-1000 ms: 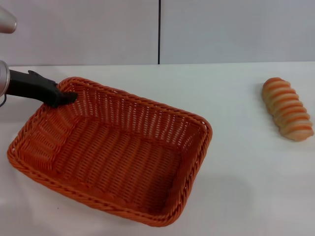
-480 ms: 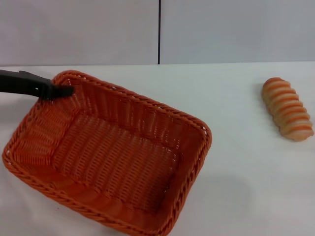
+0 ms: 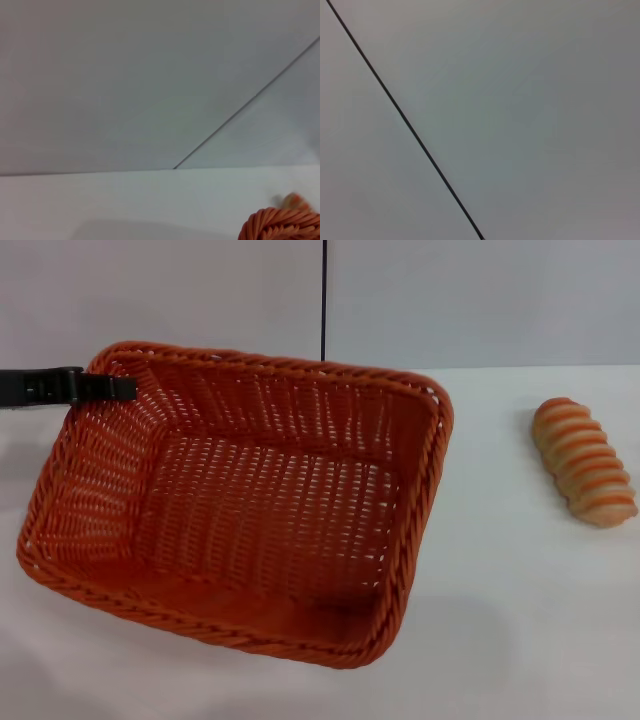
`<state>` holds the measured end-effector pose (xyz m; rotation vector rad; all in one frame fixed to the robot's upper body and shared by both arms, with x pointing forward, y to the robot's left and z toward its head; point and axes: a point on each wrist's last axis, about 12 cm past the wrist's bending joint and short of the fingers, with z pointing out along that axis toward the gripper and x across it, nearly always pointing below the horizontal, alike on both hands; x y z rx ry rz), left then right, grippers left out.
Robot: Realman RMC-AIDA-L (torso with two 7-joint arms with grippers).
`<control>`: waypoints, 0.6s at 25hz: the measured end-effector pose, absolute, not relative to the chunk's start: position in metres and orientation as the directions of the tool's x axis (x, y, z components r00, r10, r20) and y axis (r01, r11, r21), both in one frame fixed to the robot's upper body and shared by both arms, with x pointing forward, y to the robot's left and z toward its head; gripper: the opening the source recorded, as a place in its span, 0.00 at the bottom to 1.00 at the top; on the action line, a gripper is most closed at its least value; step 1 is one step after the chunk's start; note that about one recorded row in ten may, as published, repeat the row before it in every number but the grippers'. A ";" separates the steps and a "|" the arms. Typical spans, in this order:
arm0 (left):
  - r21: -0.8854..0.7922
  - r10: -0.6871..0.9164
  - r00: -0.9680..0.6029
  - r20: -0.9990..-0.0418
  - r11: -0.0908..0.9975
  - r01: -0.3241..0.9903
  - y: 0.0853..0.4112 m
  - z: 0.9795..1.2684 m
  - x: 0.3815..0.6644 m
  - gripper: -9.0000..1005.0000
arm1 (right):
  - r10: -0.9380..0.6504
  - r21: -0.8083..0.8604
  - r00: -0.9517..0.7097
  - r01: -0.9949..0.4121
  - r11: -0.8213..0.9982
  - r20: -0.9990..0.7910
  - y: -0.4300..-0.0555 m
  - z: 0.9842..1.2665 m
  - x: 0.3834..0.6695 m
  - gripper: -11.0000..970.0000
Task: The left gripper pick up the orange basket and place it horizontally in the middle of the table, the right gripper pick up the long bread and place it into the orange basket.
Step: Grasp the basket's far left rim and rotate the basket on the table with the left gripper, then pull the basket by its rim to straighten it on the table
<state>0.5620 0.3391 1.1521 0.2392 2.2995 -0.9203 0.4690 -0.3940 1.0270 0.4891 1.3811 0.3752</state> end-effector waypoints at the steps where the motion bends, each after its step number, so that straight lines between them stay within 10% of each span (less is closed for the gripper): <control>1: -0.577 -0.092 -0.781 -0.618 0.727 0.371 0.340 1.150 0.559 0.17 | 0.525 0.536 0.156 0.031 0.844 -0.837 -0.394 1.027 0.469 0.68; 15: -0.744 -0.311 -0.812 -0.493 0.635 0.209 0.344 1.102 0.533 0.17 | 0.510 0.518 0.119 0.050 0.854 -0.852 -0.395 1.025 0.476 0.68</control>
